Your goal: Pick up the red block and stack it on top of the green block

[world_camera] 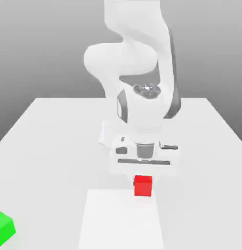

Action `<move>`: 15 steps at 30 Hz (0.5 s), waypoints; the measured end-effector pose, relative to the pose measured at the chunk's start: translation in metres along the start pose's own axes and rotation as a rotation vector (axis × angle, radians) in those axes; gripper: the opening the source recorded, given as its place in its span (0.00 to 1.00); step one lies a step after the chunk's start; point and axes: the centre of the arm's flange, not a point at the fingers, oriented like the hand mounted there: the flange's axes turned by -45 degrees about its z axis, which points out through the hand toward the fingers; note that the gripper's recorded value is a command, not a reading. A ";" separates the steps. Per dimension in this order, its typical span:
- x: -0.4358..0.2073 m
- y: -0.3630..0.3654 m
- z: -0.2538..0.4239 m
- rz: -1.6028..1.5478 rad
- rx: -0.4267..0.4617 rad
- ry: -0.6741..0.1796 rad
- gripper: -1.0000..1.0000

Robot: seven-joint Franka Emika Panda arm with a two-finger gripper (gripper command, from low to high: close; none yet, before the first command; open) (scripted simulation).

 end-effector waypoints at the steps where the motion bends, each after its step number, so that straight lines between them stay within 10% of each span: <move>1: 0.000 0.000 -0.005 -0.001 0.000 0.000 0.00; 15: 0.076 0.092 -0.055 0.152 -0.035 -0.009 0.00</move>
